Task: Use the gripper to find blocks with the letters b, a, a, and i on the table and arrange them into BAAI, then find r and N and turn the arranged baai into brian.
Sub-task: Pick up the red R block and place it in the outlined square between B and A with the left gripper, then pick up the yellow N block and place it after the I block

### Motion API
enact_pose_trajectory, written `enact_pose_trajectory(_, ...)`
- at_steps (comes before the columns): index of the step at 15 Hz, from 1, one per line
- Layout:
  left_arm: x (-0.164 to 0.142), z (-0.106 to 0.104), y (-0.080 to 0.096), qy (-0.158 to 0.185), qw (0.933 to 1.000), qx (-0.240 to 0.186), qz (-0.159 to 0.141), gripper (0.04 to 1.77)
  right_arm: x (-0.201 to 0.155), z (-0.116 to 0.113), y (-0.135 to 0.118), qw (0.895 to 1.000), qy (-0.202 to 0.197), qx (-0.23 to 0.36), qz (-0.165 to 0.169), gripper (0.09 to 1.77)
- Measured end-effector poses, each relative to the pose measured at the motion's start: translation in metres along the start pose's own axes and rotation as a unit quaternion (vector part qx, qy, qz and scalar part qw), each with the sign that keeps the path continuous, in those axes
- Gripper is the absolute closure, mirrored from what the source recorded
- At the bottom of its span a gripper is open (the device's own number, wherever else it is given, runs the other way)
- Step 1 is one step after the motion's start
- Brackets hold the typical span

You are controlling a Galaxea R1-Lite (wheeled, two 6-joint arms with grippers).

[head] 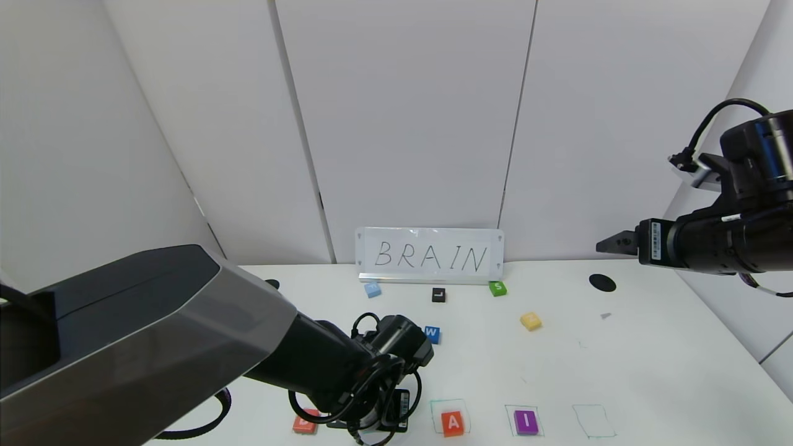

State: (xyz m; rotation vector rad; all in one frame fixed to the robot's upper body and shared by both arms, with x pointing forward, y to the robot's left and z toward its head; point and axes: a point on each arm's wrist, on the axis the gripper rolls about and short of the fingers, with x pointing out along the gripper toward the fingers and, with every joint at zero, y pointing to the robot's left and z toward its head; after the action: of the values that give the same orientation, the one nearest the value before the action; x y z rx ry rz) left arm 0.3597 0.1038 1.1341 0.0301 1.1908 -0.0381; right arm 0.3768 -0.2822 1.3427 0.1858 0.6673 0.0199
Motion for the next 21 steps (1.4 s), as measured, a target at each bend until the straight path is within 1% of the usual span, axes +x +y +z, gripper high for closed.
enact_pose_trajectory(4, 0.000, -0.001, 0.000, -0.001, 1.0000, 0.001, 0.001, 0.52, 0.000, 0.000, 0.000, 1.000, 0.000, 0.000, 0.000, 0.15)
enact_pose_trajectory(6, -0.002, 0.000, 0.000, -0.005, 1.0000, 0.001, 0.004, 0.43, 0.000, 0.000, 0.000, 1.000, 0.000, 0.000, 0.000, 0.15)
enact_pose_trajectory(9, -0.011, 0.003, 0.003, -0.013, 0.9999, 0.001, 0.001, 0.33, 0.000, 0.000, 0.000, 1.000, 0.000, 0.000, 0.000, 0.15)
enact_pose_trajectory(14, -0.041, 0.014, 0.011, -0.048, 0.9986, 0.005, -0.020, 0.22, 0.000, 0.000, 0.000, 1.000, 0.000, 0.000, 0.000, 0.15)
enact_pose_trajectory(17, -0.062, 0.019, 0.021, -0.062, 0.9977, 0.007, -0.025, 0.18, 0.000, 0.000, 0.000, 1.000, 0.000, 0.000, 0.000, 0.15)
enact_pose_trajectory(19, -0.077, 0.025, 0.029, -0.082, 0.9961, 0.007, -0.032, 0.16, 0.000, 0.000, 0.000, 1.000, 0.000, 0.000, 0.000, 0.15)
enact_pose_trajectory(21, -0.094, 0.030, 0.040, -0.103, 0.9939, 0.019, -0.036, 0.14, 0.001, 0.000, 0.000, 1.000, 0.001, 0.000, 0.000, 0.15)
